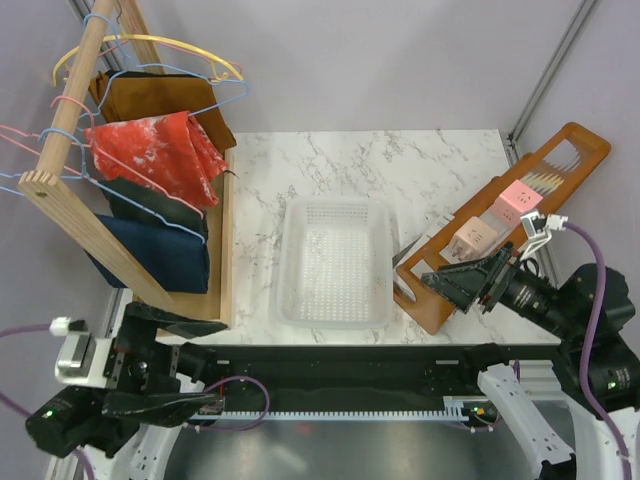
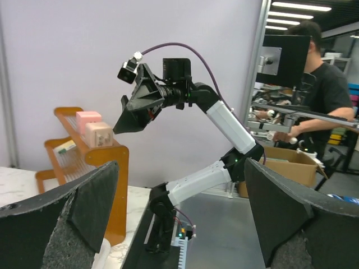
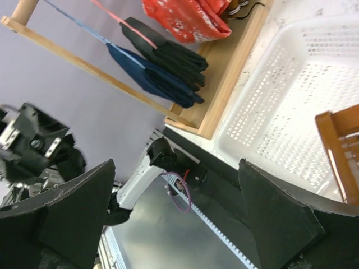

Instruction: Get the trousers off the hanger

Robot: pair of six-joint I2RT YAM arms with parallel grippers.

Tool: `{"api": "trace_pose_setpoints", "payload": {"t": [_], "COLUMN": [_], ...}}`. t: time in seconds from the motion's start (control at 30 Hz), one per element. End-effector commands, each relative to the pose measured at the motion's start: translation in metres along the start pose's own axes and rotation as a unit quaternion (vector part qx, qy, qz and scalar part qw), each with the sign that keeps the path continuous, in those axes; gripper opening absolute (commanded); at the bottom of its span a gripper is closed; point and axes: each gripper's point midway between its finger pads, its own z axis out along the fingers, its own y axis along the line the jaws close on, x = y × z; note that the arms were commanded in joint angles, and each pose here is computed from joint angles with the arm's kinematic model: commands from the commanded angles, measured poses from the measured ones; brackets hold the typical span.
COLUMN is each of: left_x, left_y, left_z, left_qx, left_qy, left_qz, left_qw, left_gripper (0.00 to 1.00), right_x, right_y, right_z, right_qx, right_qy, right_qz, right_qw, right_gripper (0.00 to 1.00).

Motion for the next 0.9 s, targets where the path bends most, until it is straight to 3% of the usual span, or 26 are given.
{"api": "trace_pose_setpoints", "payload": {"t": [0.0, 0.13, 0.27, 0.37, 0.43, 0.57, 0.63, 0.7, 0.87], "left_x": [0.008, 0.012, -0.003, -0.01, -0.014, 0.006, 0.011, 0.014, 0.001], "left_y": [0.011, 0.048, 0.049, 0.051, 0.055, 0.071, 0.076, 0.067, 0.065], "left_z": [-0.015, -0.01, -0.007, -0.01, -0.014, -0.027, -0.024, -0.017, -0.014], "left_qx": [-0.092, -0.188, -0.21, -0.238, -0.267, -0.349, -0.359, -0.327, -0.331], "left_qy": [0.042, 0.069, 0.058, 0.039, 0.026, 0.063, 0.096, 0.133, 0.124], "left_qz": [0.023, -0.08, -0.083, -0.098, -0.117, -0.207, -0.226, -0.224, -0.215], "left_qw": [0.995, 0.977, 0.972, 0.966, 0.956, 0.912, 0.901, 0.909, 0.91], "left_gripper": [1.0, 1.0, 1.0, 1.0, 1.0, 1.0, 1.0, 1.0, 1.0], "right_x": [-0.035, -0.058, -0.064, -0.095, -0.103, -0.128, -0.134, -0.144, -0.123], "right_y": [0.015, 0.031, 0.033, 0.049, 0.048, 0.056, 0.057, 0.064, 0.085], "right_z": [0.0, 0.019, 0.049, 0.052, 0.062, 0.076, 0.083, 0.093, 0.143], "right_qx": [0.031, 0.016, -0.005, -0.023, -0.023, -0.032, -0.033, -0.044, -0.05], "right_qy": [-0.018, 0.004, 0.056, 0.004, 0.013, 0.007, 0.01, 0.003, 0.032], "right_qz": [-0.039, -0.008, 0.086, 0.043, 0.035, 0.001, -0.002, -0.007, -0.022], "right_qw": [0.999, 1.0, 0.995, 0.999, 0.999, 0.999, 0.999, 0.999, 0.998], "right_gripper": [0.98, 0.98, 0.98, 0.98, 0.98, 0.98, 0.98, 0.98, 0.96]}}
